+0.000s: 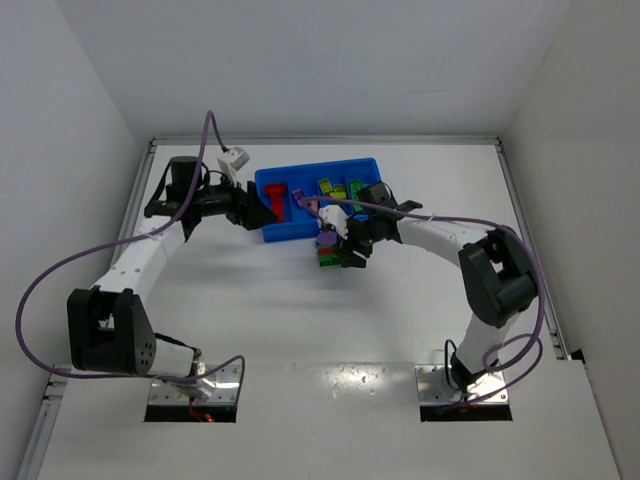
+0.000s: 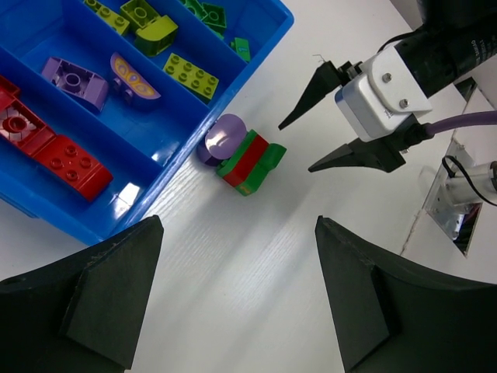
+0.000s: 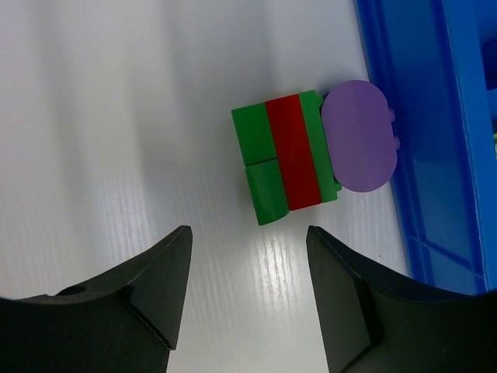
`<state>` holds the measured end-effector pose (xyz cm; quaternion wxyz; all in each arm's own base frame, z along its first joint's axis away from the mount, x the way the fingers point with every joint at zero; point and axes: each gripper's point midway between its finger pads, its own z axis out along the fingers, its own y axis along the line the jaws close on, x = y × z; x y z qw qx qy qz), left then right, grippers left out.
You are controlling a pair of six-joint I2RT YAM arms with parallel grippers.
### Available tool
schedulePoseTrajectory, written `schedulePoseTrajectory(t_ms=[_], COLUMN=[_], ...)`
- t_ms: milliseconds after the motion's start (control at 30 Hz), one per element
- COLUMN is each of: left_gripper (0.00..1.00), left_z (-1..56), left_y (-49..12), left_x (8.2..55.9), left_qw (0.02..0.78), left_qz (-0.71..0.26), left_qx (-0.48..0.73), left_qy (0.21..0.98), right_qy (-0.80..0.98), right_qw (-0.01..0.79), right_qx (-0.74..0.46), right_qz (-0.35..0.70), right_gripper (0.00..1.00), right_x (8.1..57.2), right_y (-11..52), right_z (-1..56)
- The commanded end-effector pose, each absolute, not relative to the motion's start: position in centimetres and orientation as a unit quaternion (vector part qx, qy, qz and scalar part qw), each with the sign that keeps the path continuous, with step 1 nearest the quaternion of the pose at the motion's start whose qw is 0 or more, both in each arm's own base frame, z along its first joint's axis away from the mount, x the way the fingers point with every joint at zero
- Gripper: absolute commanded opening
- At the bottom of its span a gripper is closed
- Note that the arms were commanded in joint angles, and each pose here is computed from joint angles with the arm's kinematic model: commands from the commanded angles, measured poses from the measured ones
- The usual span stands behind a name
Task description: Sort the legos into containers by color
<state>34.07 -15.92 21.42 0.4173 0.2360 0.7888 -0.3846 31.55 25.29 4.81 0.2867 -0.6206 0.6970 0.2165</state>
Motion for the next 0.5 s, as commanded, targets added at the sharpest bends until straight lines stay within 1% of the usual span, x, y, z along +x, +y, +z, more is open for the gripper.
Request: schedulePoseTrajectory(t_ms=[0,467], left_gripper=[0.85,0.85], left_z=[22.8,22.3], left_y=[-16.1,-16.2], left_x=[34.7,35.1], left_qw=[0.433,0.427], left_qz=[-0.387,-0.391], left_qx=[0.255,0.257], left_qy=[0.773,0.774], right_qy=[0.680,0.671], right_qw=[0.314,0.320], right_qx=[-0.629,-0.638], right_qz=[0.208,0.202], right_gripper=[0.61,0.61], right_x=[33.0,33.7], right_y=[26.3,27.8], right_z=[5.2,4.4])
